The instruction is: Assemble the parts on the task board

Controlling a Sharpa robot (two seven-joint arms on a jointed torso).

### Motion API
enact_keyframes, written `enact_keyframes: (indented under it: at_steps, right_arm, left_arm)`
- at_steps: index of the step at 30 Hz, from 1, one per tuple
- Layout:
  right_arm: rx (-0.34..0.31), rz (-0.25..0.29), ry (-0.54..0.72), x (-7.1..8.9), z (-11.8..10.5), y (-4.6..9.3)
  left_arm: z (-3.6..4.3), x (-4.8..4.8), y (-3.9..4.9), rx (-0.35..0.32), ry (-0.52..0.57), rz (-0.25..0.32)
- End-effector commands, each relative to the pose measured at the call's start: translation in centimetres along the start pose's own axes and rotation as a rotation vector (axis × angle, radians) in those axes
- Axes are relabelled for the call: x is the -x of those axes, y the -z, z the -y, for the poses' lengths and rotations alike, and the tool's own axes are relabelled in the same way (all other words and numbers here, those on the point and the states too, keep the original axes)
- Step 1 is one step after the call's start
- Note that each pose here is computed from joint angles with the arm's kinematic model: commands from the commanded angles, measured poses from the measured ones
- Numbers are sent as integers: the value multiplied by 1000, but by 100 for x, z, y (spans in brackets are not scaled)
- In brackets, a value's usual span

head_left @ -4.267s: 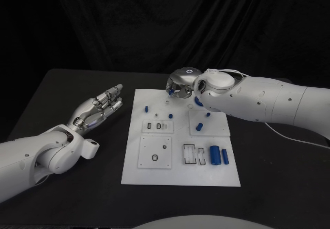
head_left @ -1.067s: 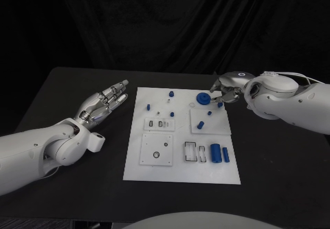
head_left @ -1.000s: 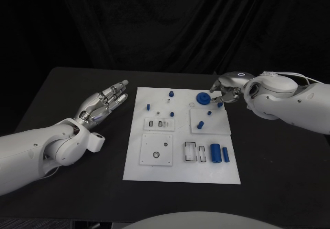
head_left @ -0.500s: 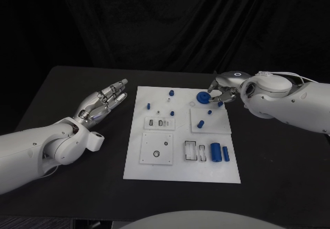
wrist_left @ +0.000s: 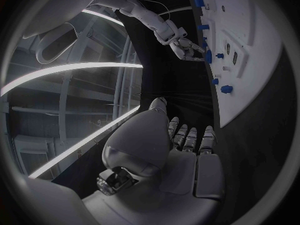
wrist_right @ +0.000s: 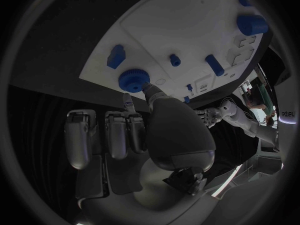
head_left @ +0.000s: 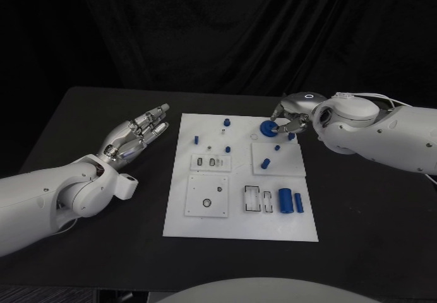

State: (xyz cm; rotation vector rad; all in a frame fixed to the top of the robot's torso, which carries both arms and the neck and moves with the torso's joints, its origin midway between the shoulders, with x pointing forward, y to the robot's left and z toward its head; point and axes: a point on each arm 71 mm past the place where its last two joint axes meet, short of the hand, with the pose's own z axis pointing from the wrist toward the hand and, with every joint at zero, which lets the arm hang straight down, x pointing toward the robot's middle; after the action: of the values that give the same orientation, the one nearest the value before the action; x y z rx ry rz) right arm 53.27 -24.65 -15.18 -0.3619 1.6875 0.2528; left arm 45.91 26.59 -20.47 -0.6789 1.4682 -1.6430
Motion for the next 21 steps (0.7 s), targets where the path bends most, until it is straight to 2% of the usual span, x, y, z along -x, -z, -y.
enact_keyframes:
  at_steps: [1,12,21]
  right_arm:
    - [-11,-7,9,-30,3,-21]
    - [-5,-27,13,-108,-62,-109]
    - [7,-40,11,-170,-99,-127]
  left_arm:
    - [79,-18,-5,-110,15,-12]
    - [72,-24,-13,-107,19,-17]
    - [68,-27,-15,-104,22,-20]
